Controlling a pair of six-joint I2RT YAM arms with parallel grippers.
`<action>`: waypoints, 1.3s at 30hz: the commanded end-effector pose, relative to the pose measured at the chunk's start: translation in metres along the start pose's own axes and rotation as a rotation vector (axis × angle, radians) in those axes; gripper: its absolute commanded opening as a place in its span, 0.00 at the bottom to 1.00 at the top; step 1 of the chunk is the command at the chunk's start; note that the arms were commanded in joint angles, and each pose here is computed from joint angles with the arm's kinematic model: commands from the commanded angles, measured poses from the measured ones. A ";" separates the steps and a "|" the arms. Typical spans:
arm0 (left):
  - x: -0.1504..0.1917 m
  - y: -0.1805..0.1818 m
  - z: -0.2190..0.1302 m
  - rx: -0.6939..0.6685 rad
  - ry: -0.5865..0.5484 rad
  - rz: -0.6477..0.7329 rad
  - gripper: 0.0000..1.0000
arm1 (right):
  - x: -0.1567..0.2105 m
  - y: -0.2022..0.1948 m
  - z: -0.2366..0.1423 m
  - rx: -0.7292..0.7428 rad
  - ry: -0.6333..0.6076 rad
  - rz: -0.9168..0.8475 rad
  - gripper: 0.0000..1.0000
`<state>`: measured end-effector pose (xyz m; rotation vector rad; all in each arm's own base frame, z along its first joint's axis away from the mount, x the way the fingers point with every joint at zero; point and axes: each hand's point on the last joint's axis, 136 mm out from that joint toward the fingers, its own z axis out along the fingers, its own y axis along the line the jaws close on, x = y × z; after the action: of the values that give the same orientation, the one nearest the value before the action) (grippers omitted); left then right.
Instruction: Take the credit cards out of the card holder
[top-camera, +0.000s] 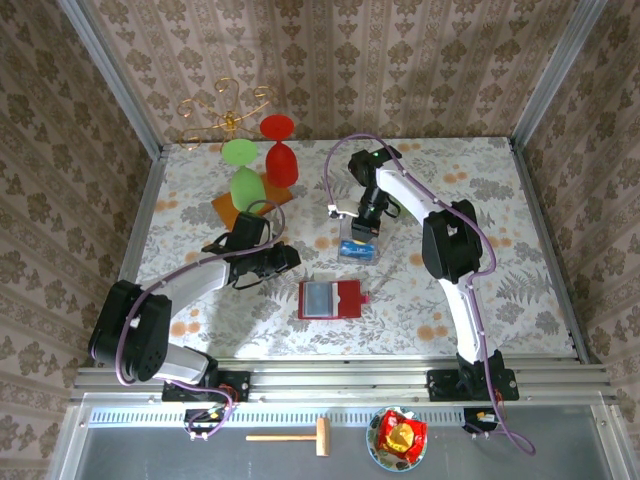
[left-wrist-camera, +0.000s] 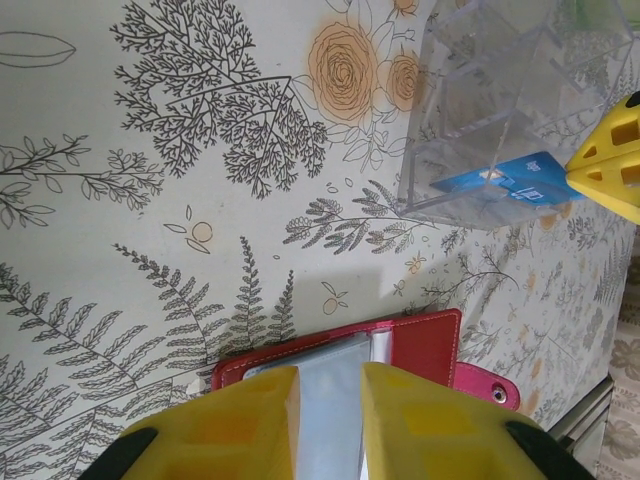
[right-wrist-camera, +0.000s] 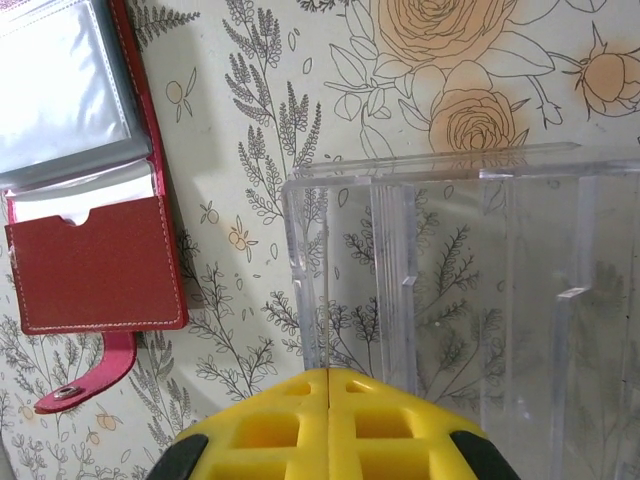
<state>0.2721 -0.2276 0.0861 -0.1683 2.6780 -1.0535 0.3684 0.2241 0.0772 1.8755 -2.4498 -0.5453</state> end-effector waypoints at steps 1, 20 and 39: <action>-0.005 -0.006 0.000 0.025 -0.003 -0.003 0.23 | -0.008 0.003 -0.023 0.047 -0.039 0.013 0.04; -0.001 -0.005 0.002 0.035 0.003 -0.004 0.23 | -0.010 -0.009 -0.026 0.206 -0.105 0.097 0.04; 0.005 -0.006 0.004 0.042 0.017 0.002 0.23 | -0.007 -0.015 -0.020 0.363 -0.197 0.212 0.00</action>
<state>0.2741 -0.2330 0.0916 -0.1486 2.6506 -1.0967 0.3816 0.2198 0.0773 1.6896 -2.9348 -0.3350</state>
